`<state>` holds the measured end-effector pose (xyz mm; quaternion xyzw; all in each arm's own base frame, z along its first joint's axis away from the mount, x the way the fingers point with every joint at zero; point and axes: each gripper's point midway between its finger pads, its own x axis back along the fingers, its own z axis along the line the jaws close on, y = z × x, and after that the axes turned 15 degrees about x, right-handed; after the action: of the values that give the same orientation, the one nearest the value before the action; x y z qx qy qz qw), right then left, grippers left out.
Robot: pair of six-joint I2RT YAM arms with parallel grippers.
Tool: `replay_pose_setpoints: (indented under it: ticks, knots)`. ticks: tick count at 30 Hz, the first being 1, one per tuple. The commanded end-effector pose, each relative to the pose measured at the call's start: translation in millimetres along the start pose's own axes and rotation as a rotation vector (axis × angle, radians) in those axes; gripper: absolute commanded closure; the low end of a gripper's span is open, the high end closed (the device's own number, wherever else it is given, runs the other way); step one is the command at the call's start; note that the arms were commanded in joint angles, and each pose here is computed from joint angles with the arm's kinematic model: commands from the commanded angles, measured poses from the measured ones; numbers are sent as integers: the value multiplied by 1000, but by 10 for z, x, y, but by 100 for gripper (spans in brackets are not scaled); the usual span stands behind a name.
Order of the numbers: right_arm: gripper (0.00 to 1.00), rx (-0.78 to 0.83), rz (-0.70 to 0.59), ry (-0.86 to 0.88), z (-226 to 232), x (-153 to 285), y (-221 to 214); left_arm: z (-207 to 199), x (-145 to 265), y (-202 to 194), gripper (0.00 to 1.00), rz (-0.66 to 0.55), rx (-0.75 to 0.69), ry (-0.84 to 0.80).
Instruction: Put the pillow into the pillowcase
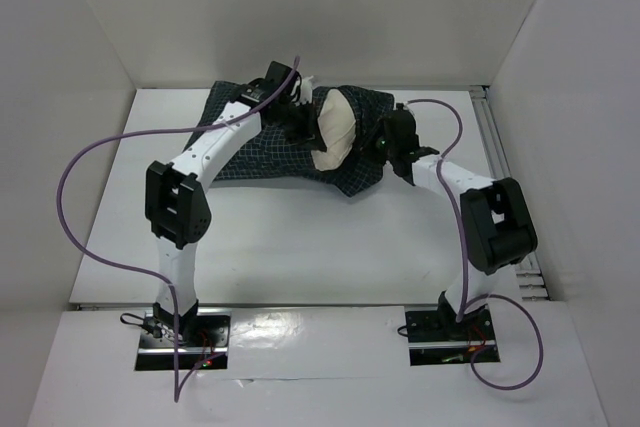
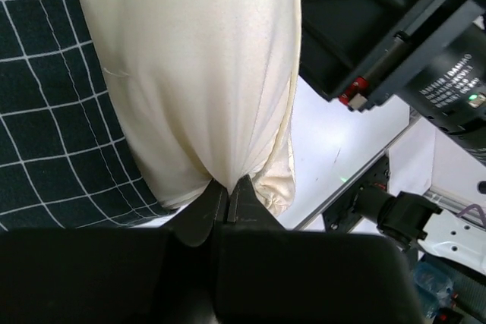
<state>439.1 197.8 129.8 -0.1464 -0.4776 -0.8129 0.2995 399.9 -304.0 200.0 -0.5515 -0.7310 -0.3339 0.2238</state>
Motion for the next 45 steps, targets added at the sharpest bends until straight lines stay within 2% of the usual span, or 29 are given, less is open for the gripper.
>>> replay_pose_setpoints:
  ticks: [1,4,11,14,16,17,18,19,22,24,30,33,34,37,41,43,45]
  knots:
    - [65,-78,-104,-36,-6,-71,189,-539,342,129,100,-61,-53,-164]
    - [55,-79,-105,21,46,-127,189,-550,345,117,100,-54,-54,-171]
    - [42,-75,-112,71,142,-213,229,-537,345,102,100,-48,-49,-165]
    - [42,-82,-116,90,145,-338,208,-550,349,88,100,-41,-50,-173]
    - [54,-95,-117,75,83,-455,169,-561,352,77,100,-35,-51,-180]
    - [70,-94,-133,75,87,-457,203,-561,352,77,100,-35,-51,-180]
    - [91,-95,-123,68,56,-490,161,-531,330,60,100,-28,-45,-174]
    - [100,-95,-122,67,68,-459,175,-532,383,92,100,-39,-35,-177]
    - [100,-47,-122,87,83,-216,123,-468,354,150,100,-56,-1,-166]
    - [100,-2,-71,78,6,-67,-68,-396,324,241,100,-86,31,-142]
    - [100,158,-54,201,404,651,-263,39,-63,345,100,-121,154,2]
    - [100,237,-31,315,717,944,-385,210,-267,438,100,-138,200,22]
    - [100,263,-28,372,908,1016,-357,305,-391,421,100,-124,222,36]
    - [100,367,2,503,1423,1267,-500,190,-738,246,100,-84,181,47]
    - [100,420,-15,645,1746,1532,-452,201,-956,51,100,-43,167,81]
    - [100,435,-25,661,1808,1655,-413,208,-1049,-68,100,-17,161,92]
    - [100,453,-54,581,1686,1624,-349,192,-1060,-156,100,26,168,71]
